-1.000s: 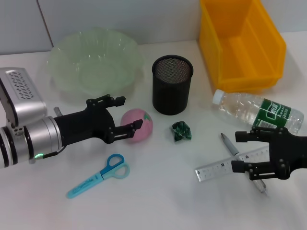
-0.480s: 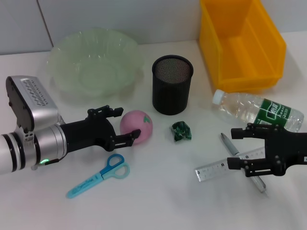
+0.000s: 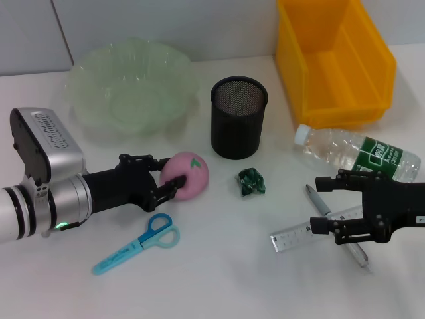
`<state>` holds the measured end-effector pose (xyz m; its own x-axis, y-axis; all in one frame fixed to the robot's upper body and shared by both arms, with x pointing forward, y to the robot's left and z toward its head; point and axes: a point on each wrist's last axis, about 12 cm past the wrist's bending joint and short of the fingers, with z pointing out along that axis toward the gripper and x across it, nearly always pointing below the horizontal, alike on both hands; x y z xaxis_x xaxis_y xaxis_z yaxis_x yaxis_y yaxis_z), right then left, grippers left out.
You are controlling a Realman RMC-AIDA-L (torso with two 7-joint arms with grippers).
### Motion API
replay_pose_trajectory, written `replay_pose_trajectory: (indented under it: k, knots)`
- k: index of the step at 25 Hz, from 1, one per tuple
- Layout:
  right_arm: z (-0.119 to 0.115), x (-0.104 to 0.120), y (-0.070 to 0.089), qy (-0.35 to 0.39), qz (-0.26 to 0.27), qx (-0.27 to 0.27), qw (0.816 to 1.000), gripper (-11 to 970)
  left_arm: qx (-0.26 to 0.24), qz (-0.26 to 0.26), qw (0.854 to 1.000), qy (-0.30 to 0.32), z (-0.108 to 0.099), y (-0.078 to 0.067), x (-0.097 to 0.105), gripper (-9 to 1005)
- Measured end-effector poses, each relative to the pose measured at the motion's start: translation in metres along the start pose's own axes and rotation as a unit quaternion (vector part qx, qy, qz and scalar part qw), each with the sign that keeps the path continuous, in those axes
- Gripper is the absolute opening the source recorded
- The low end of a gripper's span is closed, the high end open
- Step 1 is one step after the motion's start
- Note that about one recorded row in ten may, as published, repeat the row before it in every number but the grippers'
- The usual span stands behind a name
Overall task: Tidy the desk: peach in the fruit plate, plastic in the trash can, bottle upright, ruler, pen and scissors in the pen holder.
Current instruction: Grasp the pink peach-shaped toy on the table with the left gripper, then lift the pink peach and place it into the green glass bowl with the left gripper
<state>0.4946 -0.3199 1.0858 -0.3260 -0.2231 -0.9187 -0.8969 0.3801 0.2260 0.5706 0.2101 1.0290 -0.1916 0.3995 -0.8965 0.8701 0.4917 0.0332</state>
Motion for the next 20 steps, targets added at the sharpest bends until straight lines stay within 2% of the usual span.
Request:
replay_pose_trajectory:
  k: [12,13,20]
  knots:
    - [0.000,0.000,0.000,0.000,-0.001,0.000,1.000,849,0.006,-0.009,1.000,-0.015,-0.002,-0.002,-0.001,347]
    - [0.000,0.000,0.000,0.000,-0.001,-0.001,1.000,849,0.017,-0.012,0.999,-0.039,-0.006,-0.002,-0.007,347]
    - [0.000,0.000,0.000,0.000,-0.001,-0.001,1.000,849,0.033,-0.014,0.996,-0.077,-0.018,0.003,-0.020,346]
